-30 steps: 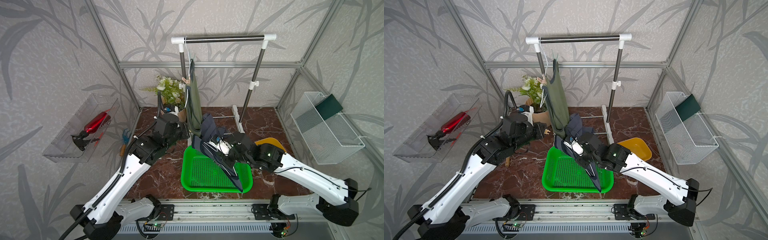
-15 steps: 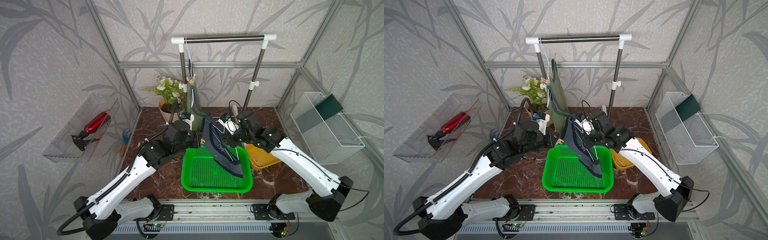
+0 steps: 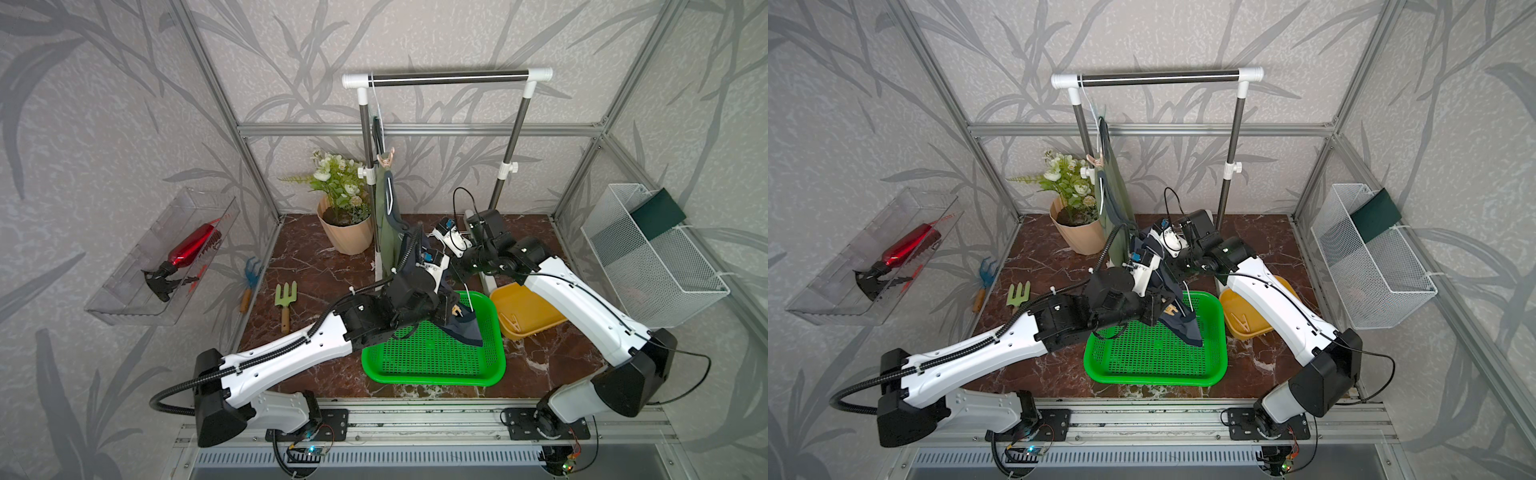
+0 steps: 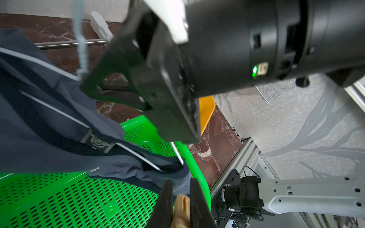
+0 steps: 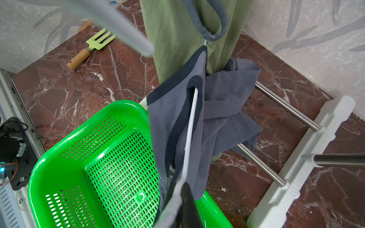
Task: Remove the clothespins securing tank tops to the hanger
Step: Place the clothespin in the storage box.
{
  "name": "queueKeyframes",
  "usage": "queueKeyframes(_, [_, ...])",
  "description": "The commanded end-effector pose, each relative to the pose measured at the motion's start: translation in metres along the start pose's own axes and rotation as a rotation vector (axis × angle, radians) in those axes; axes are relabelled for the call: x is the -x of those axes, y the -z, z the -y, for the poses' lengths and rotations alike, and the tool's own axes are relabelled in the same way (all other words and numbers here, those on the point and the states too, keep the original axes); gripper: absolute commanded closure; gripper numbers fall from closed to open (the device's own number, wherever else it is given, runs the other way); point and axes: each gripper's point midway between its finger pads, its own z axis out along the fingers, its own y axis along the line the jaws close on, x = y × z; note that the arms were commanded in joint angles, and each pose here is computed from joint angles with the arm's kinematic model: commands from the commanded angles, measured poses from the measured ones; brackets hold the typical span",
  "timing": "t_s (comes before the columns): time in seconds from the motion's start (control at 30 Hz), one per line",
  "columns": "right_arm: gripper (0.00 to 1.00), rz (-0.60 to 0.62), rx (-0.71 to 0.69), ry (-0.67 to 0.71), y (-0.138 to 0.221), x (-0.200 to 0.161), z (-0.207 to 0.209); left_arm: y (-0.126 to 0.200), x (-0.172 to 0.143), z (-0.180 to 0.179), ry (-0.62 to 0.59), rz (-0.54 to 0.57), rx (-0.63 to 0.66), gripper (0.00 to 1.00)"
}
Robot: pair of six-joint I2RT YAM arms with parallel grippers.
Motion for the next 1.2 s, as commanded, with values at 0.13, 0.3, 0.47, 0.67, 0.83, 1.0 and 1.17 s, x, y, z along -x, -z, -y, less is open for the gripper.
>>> queueKeyframes(0.13, [1.0,0.065,0.012,0.0,0.013,0.019,0.005,-0.052,-0.007,0.04,-0.104,0.058,-0.059,0.95])
queueKeyframes(0.3, [1.0,0.077,0.024,-0.022,0.016,0.018,0.011,-0.087,-0.013,0.052,-0.163,0.091,-0.048,0.95])
queueKeyframes(0.47, [1.0,0.099,0.034,-0.046,0.021,0.019,0.018,-0.118,-0.01,0.051,-0.202,0.162,-0.01,0.95])
queueKeyframes(0.67, [1.0,0.131,0.06,-0.079,0.022,0.022,0.024,-0.158,-0.012,0.055,-0.227,0.249,0.02,0.95])
queueKeyframes(0.83, [1.0,0.131,0.07,-0.081,0.02,0.02,0.022,-0.189,-0.025,0.044,-0.237,0.309,0.109,0.95])
queueKeyframes(1.0, [1.0,0.139,0.07,-0.075,0.025,0.018,0.02,-0.211,-0.038,0.042,-0.249,0.322,0.17,0.94])
queueKeyframes(1.17, [1.0,0.143,0.07,-0.069,0.029,0.019,0.019,-0.228,-0.045,0.046,-0.303,0.361,0.25,0.94])
